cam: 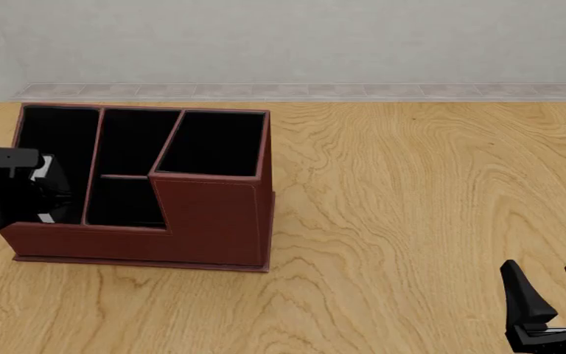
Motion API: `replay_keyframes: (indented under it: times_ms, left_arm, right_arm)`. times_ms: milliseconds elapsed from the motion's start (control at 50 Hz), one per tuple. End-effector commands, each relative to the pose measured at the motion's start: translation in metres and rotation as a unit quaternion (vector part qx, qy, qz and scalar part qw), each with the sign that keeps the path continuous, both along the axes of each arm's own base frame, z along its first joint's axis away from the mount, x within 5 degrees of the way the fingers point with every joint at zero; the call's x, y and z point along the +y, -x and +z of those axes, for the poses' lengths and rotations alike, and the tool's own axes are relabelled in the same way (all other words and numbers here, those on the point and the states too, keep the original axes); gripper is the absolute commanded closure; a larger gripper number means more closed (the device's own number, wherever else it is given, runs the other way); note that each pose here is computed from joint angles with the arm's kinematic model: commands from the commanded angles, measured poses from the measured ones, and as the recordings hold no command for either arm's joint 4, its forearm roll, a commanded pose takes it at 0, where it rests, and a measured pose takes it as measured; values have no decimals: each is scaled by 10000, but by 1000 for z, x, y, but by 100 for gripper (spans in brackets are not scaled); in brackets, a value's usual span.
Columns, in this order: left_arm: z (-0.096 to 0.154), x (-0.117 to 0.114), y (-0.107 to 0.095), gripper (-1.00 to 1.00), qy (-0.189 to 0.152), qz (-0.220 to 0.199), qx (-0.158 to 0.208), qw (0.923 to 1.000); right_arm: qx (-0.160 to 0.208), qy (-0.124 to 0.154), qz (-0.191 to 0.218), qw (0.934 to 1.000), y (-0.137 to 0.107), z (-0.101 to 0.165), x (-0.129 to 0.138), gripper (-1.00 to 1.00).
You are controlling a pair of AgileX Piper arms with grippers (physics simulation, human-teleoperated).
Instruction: Pick up the book and place it in the left compartment of the caddy.
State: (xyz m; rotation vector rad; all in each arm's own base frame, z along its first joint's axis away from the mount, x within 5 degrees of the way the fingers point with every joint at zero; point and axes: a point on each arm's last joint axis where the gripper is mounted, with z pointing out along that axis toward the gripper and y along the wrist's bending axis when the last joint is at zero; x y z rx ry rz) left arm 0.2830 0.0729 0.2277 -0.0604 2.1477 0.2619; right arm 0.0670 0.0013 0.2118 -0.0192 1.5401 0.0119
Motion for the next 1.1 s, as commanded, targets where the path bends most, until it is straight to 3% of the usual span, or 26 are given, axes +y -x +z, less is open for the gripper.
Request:
replay_keyframes:
  times_ms: [20, 1100]
  left_arm:
    - [0, 2, -3, 100, -66, -17, -51, 10000]
    - [-18, 11, -8, 100, -102, 66, 85, 9999]
  right_arm:
    - [2, -1, 1, 10000, 0, 0, 0, -100]
    - [-12, 13, -8, 10000, 1, 0, 0, -100]
